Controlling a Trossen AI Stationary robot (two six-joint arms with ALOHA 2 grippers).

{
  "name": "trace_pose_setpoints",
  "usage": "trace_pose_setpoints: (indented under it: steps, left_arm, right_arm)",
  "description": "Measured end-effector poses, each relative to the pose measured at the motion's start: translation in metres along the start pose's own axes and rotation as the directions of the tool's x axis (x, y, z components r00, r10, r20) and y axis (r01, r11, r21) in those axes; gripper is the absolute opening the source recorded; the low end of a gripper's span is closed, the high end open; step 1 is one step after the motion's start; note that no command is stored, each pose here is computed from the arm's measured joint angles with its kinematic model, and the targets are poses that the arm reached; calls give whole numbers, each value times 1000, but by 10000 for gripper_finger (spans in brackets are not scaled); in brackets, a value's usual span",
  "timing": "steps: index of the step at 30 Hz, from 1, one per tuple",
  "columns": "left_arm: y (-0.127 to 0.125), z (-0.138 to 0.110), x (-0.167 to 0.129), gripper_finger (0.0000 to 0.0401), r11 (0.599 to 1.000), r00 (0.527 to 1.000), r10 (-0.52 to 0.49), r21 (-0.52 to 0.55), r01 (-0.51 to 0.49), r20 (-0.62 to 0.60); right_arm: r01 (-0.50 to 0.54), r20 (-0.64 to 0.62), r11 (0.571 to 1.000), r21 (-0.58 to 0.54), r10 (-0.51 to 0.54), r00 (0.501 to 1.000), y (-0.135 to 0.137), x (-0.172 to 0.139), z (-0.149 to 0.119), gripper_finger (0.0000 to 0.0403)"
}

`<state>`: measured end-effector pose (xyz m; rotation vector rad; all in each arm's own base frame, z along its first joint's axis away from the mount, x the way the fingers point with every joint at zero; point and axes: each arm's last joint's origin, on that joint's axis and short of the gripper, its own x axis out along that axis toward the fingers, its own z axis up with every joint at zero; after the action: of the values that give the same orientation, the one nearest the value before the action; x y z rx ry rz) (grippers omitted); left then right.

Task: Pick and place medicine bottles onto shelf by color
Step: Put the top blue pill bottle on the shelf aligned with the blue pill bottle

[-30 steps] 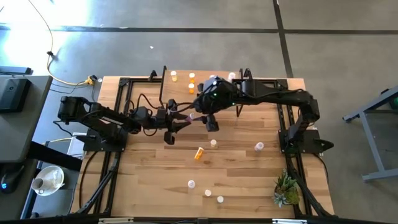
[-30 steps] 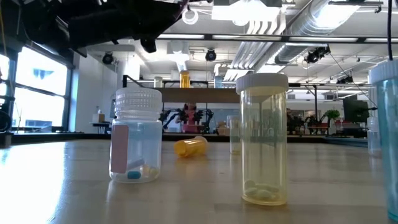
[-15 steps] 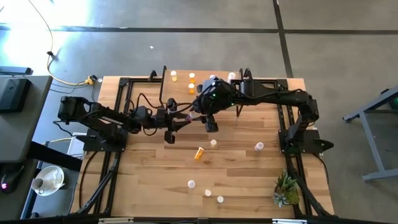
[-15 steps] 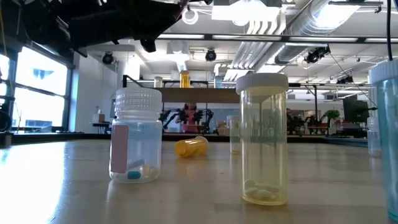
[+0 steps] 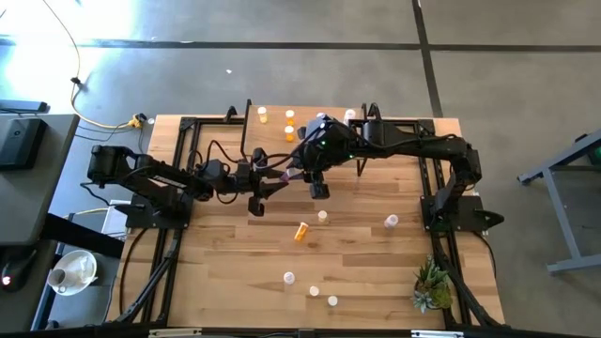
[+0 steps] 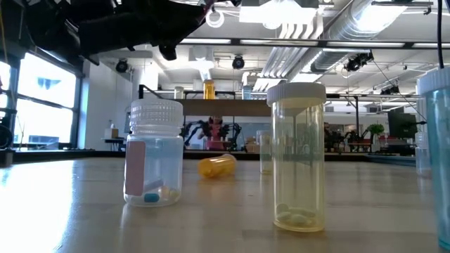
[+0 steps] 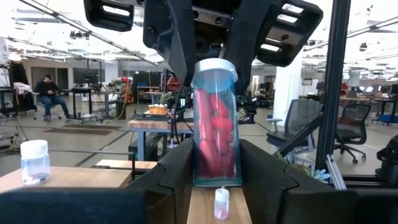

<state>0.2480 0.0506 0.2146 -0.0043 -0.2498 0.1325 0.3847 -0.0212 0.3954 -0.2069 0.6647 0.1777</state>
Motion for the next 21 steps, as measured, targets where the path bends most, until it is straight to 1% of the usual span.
trace_pose_setpoints:
  steps: [12,17,21]
  left_arm:
    - [0,-1,0,111,1000,1000,3,-1,-3,-6]
    - [0,-1,0,111,999,1000,-6,32,7,-14]
    - [0,-2,0,129,999,1000,-2,53,3,-25]
  right_arm:
    - [-1,-2,1000,4,1,1000,0,0,0,103]
    - [-4,-3,1000,20,4,1000,0,0,0,103]
    - [9,-22,1000,26,-9,1000,0,0,-2,103]
